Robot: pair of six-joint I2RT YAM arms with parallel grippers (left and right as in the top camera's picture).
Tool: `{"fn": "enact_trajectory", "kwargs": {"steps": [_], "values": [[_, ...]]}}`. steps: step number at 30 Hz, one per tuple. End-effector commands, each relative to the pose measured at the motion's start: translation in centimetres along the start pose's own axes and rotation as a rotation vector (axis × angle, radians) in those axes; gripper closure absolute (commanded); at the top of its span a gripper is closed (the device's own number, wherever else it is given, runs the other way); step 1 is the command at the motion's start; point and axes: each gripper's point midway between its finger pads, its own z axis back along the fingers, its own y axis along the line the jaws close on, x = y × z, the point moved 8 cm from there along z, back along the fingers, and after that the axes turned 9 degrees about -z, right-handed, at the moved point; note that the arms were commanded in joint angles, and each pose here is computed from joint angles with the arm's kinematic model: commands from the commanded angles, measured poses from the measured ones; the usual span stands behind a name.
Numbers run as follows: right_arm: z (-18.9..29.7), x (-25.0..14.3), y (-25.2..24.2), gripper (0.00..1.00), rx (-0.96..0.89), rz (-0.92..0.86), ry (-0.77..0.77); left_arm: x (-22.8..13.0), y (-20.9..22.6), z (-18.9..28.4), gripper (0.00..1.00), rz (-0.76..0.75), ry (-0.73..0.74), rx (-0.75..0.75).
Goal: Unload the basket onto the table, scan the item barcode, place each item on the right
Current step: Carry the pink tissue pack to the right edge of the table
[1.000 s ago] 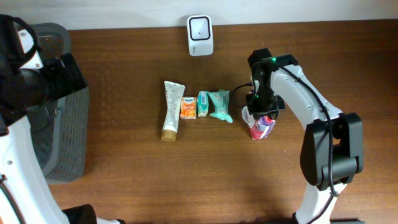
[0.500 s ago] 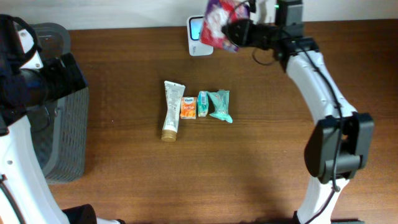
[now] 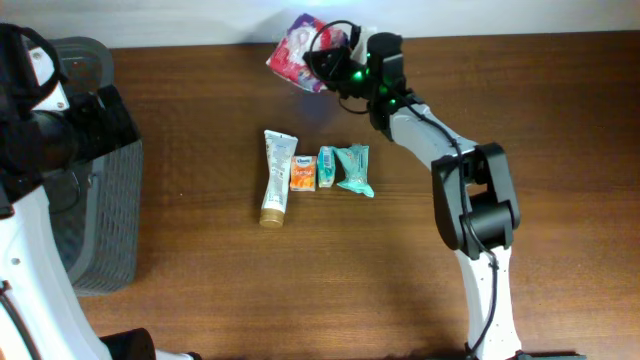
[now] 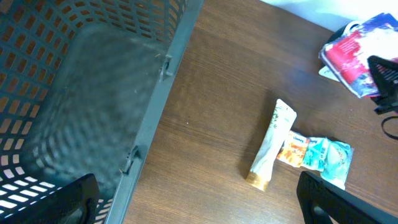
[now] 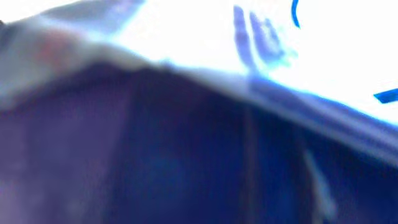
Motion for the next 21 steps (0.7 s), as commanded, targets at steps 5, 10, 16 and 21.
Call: {"fn": "enact_trajectory", "kwargs": {"steps": [5, 10, 16, 21], "values": [[7.9, 7.7, 6.8, 0.96, 0.25, 0.255, 0.089, 0.0, 0.1, 0.2, 0.01, -0.01, -0.006, 0.005], [19.4, 14.9, 5.0, 0.96, -0.016, 0.147, -0.119, 0.0, 0.1, 0.2, 0.01, -0.01, -0.006, 0.005], [40.2, 19.3, -5.2, 0.96, -0.441, -0.285, -0.449, 0.0, 0.1, 0.2, 0.01, -0.01, -0.006, 0.005], [53.5, 19.1, -10.1, 0.96, -0.671, -0.491, -0.761, 0.0, 0.1, 0.2, 0.01, -0.01, -0.006, 0.005]]}}
